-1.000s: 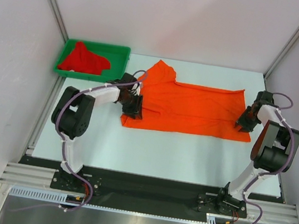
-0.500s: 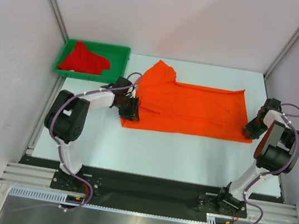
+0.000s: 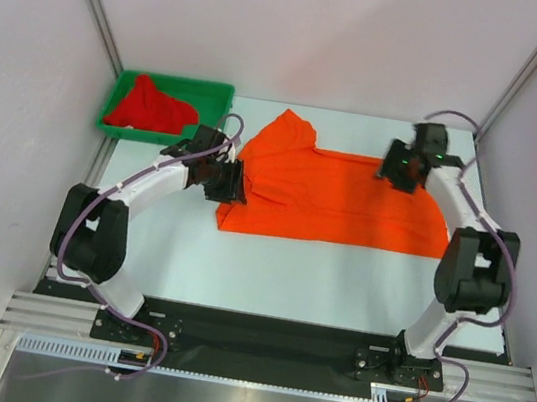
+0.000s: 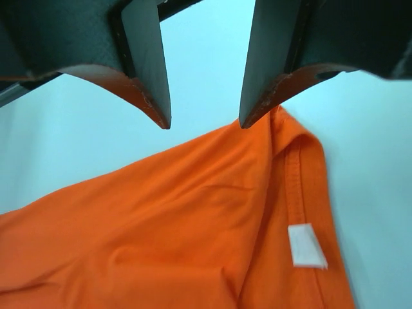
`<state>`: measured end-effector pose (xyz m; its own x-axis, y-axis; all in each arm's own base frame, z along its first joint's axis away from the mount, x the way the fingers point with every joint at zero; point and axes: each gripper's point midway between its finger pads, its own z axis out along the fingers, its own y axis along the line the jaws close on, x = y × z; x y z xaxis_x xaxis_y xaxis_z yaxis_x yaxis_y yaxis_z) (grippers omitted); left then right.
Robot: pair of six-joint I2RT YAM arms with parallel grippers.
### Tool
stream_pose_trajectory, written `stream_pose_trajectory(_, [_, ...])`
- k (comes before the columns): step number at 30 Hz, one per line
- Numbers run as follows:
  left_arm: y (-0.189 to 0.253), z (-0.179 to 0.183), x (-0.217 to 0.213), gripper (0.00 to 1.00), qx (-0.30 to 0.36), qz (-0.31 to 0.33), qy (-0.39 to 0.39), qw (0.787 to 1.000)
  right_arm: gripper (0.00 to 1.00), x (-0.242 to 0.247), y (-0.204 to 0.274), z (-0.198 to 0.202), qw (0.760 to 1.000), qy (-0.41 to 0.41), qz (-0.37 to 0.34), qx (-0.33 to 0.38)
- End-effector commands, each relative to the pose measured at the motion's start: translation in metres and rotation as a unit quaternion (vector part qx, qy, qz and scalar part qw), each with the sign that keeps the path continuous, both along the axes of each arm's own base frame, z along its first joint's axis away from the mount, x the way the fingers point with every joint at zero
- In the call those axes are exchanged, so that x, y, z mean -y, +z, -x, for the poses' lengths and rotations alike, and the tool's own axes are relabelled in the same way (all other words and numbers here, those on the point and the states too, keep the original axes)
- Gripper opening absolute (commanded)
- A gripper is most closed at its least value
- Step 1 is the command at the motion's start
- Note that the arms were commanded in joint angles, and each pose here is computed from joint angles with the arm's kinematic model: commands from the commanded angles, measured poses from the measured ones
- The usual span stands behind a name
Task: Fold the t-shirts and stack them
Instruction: Fold the tshirt
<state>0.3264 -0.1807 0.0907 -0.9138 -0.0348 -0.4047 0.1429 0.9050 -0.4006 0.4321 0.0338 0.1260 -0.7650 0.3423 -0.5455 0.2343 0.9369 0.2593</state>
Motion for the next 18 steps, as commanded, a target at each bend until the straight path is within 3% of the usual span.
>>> stream_pose_trajectory(1, [0.022, -0.014, 0.011, 0.52, 0.027, 0.036, -0.008, 0.999, 0.62, -0.108, 0.005, -0.026, 0.981, 0.140, -0.133, 0.025])
stream_pose_trajectory(4, [0.012, -0.012, 0.020, 0.51, 0.009, 0.067, -0.008, 0.998, 0.60, -0.165, -0.012, -0.030, 0.965, 0.185, -0.185, 0.009])
stream_pose_trajectory(7, [-0.006, -0.009, 0.027, 0.50, -0.016, 0.085, -0.007, 0.996, 0.54, -0.195, -0.034, -0.032, 0.960, 0.209, -0.186, -0.019])
stream_pose_trajectory(11, [-0.029, -0.004, 0.027, 0.49, -0.045, 0.091, -0.002, 0.995, 0.43, -0.207, -0.052, -0.035, 0.958, 0.217, -0.186, -0.032])
stream_pose_trajectory(18, [-0.044, -0.001, 0.017, 0.49, -0.066, 0.088, 0.008, 0.994, 0.42, -0.223, -0.068, -0.033, 0.949, 0.235, -0.206, -0.038])
